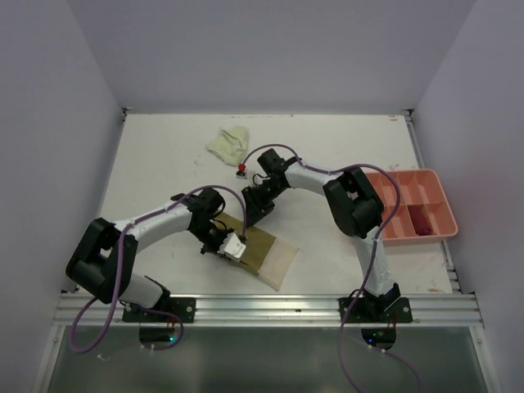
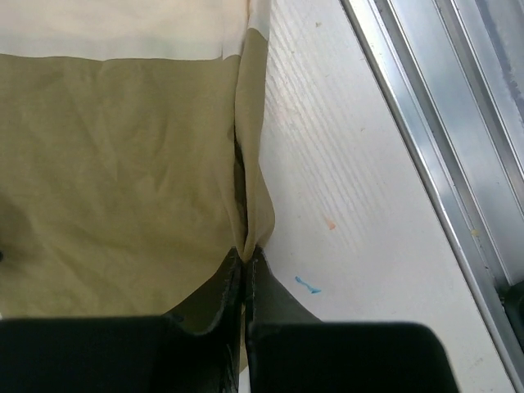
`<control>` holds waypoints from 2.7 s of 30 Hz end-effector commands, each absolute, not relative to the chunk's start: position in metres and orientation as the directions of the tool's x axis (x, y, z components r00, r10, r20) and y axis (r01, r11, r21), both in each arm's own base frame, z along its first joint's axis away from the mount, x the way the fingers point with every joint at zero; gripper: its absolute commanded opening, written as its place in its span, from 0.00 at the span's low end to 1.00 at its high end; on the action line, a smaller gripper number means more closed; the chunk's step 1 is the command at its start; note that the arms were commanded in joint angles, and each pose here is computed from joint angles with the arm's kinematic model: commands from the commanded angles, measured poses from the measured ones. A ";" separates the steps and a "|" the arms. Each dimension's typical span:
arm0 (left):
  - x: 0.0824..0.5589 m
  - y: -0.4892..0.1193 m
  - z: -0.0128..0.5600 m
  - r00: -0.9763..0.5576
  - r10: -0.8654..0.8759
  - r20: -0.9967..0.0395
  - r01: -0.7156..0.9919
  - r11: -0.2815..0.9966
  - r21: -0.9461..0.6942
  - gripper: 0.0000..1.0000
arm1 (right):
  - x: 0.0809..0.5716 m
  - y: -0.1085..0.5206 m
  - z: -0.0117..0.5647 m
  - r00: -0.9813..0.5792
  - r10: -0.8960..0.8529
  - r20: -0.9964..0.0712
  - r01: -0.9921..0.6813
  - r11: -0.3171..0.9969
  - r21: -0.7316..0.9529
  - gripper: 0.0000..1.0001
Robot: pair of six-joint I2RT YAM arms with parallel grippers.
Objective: Roll the underwear
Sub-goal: Fold the underwear
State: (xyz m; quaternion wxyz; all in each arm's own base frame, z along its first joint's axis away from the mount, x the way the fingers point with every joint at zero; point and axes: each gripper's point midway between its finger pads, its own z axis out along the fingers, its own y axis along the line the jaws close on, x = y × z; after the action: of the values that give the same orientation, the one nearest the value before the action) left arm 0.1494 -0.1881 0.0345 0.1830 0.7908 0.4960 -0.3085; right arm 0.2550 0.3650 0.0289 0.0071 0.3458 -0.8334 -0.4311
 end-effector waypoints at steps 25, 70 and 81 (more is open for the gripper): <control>0.227 -0.232 0.065 0.252 0.743 -0.620 0.952 -0.304 0.024 0.00 | 0.241 0.354 0.011 -0.708 -0.661 -0.250 -0.617 0.407 0.674 0.31; 0.265 -0.237 0.047 0.129 0.765 -0.631 0.974 -0.217 -0.063 0.00 | 0.268 0.337 -0.001 -0.730 -0.647 -0.219 -0.581 0.419 0.698 0.17; 0.281 -0.241 0.015 -0.007 0.779 -0.627 0.987 -0.093 -0.128 0.00 | 0.266 0.337 -0.001 -0.731 -0.649 -0.212 -0.574 0.417 0.704 0.17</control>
State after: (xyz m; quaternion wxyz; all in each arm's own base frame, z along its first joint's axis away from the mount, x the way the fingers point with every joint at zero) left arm 0.2626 -0.2345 0.0164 0.1560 0.7028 0.6316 -0.2878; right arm 0.2725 0.3430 0.0149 0.0339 0.3557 -0.8364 -0.4157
